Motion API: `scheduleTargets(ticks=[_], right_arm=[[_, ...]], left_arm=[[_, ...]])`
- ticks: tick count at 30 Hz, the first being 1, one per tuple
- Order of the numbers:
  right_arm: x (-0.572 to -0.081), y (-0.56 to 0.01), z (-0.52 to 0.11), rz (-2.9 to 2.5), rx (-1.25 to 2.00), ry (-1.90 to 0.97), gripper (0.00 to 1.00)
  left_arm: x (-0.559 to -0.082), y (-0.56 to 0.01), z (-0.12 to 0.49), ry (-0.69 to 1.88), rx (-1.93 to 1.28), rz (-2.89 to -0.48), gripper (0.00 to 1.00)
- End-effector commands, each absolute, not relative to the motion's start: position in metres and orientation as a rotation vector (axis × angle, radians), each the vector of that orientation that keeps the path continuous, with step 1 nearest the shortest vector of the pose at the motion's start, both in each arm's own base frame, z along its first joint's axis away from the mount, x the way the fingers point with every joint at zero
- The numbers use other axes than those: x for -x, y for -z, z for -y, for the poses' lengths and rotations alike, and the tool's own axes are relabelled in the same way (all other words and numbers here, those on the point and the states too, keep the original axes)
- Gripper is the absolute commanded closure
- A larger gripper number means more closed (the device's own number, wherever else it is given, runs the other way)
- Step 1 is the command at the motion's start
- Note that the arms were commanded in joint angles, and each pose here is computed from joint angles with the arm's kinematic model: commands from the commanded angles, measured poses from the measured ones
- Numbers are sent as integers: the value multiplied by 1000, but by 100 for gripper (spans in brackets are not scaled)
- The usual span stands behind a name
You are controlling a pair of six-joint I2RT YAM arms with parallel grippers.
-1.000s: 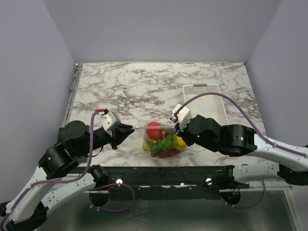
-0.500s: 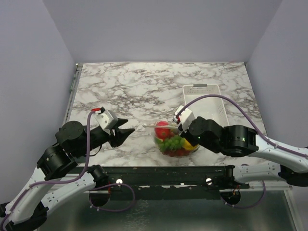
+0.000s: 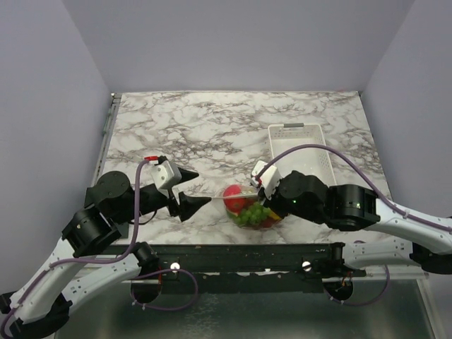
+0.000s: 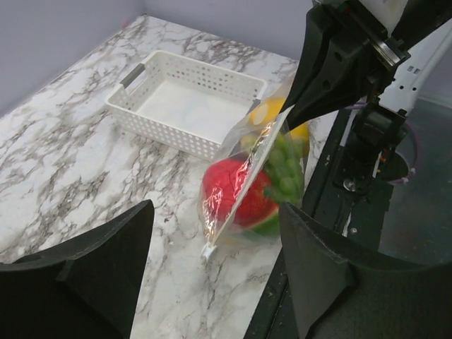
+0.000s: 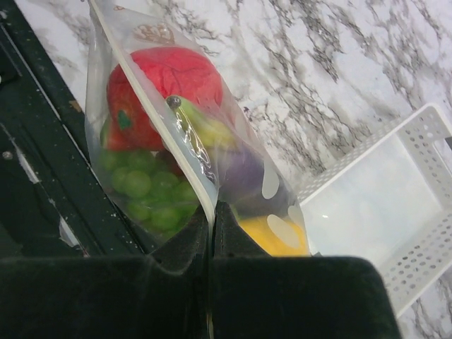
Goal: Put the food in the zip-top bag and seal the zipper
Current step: Place the zipper food storage bag at the center of the board.
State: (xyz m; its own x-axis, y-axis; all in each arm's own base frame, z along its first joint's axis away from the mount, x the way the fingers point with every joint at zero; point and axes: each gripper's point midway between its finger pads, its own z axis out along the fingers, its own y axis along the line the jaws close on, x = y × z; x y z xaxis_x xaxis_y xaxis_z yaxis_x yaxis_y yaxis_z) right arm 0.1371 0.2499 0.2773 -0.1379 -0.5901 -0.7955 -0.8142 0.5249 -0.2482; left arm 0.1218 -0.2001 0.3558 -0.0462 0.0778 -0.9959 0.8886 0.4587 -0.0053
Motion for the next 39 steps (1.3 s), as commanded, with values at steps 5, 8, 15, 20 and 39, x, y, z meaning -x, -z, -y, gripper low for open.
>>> scheduleTargets(ticks=[5,8,15,20,39], right_arm=[[-115,-316,-283,-1668,1231,-559,99],[-114,-316,-291,-1661,1260,-571,99],[-112,-320,-316,-1612,1301,-622,99],[-112,-326,-327,-1587,1322,-634,99],[-119,-357,-331,-1550,1272,-631,99]], left_arm=[[-101,-364,227,992,-1034,-1384,27],[-97,-360,235,1043,-1070,-1379,27],[-85,-344,251,1156,-1181,-1386,26],[-84,-335,258,1185,-1209,-1398,27],[-105,-309,264,1118,-1154,-1518,56]])
